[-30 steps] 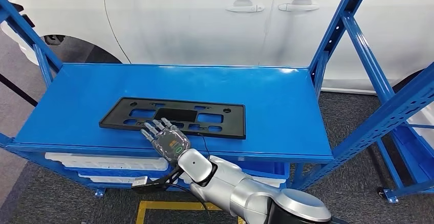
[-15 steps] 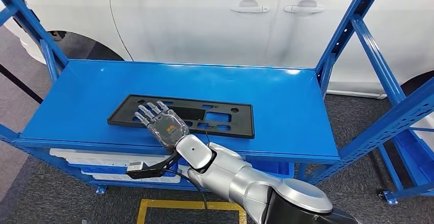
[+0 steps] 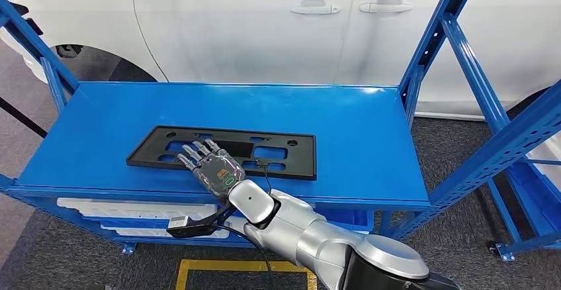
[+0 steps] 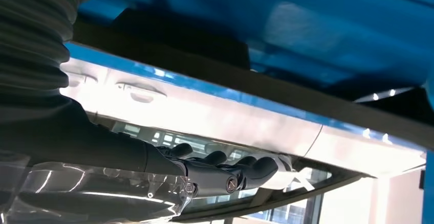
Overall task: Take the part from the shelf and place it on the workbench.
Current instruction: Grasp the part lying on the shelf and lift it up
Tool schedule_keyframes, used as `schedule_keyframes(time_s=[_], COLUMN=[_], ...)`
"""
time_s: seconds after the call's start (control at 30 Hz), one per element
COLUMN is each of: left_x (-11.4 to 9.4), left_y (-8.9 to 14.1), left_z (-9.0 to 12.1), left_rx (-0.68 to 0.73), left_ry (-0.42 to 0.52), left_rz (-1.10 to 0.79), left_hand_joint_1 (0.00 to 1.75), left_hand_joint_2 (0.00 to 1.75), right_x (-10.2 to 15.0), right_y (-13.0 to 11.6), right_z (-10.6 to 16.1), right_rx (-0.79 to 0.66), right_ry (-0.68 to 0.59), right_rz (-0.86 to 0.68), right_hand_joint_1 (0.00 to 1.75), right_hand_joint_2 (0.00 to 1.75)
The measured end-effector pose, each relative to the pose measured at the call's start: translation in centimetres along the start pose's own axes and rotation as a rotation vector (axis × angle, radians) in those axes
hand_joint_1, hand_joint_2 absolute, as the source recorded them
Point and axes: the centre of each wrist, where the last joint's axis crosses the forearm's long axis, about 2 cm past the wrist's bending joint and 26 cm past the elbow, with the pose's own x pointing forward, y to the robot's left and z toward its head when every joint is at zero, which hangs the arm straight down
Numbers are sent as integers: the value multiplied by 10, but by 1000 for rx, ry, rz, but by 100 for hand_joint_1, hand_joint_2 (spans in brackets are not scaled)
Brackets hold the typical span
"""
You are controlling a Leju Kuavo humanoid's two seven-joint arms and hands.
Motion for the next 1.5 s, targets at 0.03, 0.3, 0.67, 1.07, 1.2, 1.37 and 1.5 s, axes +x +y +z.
schedule_keyframes(time_s=[0.03, 0.3, 0.67, 1.07, 1.2, 1.37, 1.5], left_x=[0, -1, 0, 11, 16, 21, 22], left_y=[0, 0, 4, 6, 5, 3, 2], left_z=[0, 0, 0, -7, -10, -12, -13], left_rx=[0, 3, 8, -5, -13, -21, -33], left_ry=[-1, -3, -16, -39, -46, -49, -46], left_rz=[0, 1, -2, -36, -47, -52, -68], left_hand_joint_1=[0, 0, 0, 0, 0, 0, 0], left_hand_joint_2=[0, 0, 0, 0, 0, 0, 0], right_x=[1, 5, 5, -5, -12, -20, -24], right_y=[1, 14, 25, 17, 14, 13, 11], right_z=[1, 9, 15, 9, 7, 6, 4], right_rx=[7, 69, 113, 87, 82, 79, 75], right_ry=[-2, 4, 48, 111, 131, 149, 158], right_rz=[6, 58, 99, 74, 78, 88, 95], right_hand_joint_1=[0, 0, 0, 0, 0, 0, 0], right_hand_joint_2=[175, 175, 175, 175, 175, 175, 175])
